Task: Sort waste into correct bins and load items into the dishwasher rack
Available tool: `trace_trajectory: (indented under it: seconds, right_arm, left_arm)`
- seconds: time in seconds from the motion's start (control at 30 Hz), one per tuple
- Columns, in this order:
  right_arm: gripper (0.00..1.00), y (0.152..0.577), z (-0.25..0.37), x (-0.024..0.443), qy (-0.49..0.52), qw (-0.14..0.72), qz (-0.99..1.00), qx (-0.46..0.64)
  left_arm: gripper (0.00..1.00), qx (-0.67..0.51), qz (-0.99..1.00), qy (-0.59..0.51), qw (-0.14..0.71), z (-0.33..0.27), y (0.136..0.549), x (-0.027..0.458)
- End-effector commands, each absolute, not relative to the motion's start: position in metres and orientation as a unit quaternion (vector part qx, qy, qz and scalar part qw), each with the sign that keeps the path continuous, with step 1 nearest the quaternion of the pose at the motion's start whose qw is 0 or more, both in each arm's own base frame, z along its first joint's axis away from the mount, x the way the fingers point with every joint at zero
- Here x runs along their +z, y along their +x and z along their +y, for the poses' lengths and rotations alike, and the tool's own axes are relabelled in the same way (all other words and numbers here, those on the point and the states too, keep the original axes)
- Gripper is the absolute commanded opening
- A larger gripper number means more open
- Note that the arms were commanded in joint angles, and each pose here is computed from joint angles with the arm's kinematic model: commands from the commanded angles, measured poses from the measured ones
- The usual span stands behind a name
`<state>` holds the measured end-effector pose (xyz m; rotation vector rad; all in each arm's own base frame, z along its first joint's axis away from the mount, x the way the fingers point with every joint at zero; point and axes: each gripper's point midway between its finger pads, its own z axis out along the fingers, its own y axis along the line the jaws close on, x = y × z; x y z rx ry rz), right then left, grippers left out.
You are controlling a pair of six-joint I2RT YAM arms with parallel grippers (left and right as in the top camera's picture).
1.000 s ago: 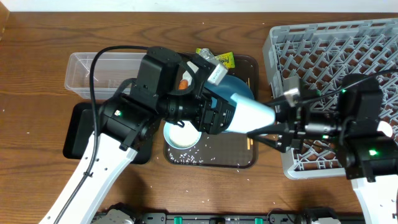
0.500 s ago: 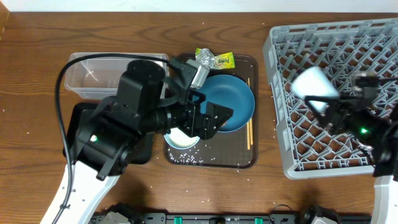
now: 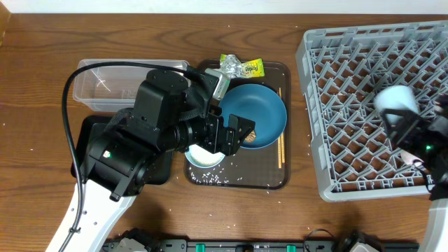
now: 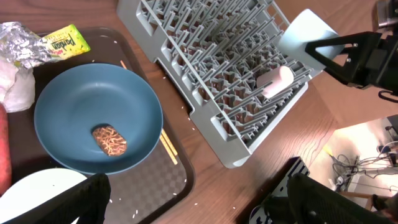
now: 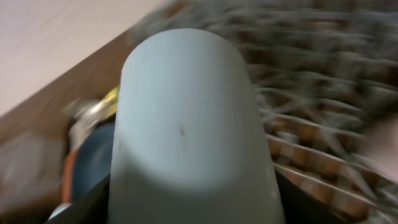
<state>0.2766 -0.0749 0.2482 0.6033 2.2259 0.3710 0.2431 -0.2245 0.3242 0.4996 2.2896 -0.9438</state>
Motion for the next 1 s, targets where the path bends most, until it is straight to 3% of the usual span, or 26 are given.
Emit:
trace_trajectory:
  seconds: [0.0, 0.2, 0.47, 0.97]
  right_arm:
    - [0.47, 0.258, -0.132, 0.239, 0.38, 0.378, 0.843, 0.056]
    - [0.47, 0.226, -0.19, 0.228, 0.522, 0.358, 0.774, 0.0]
    - [0.48, 0.217, -0.246, 0.19, 0.642, 0.318, 0.697, 0.012]
    - [0.52, 0.262, -0.269, 0.14, 0.665, 0.295, 0.672, 0.137]
  left_arm:
    - [0.91, -0.351, 0.862, 0.192, 0.311, -0.223, 0.243, 0.327]
    - [0.91, -0.35, 0.861, 0.196, 0.312, -0.223, 0.243, 0.327]
    - [0.91, -0.348, 0.865, 0.195, 0.303, -0.222, 0.24, 0.324]
    - [0.91, -0.352, 0.858, 0.234, 0.293, -0.237, 0.225, 0.322]
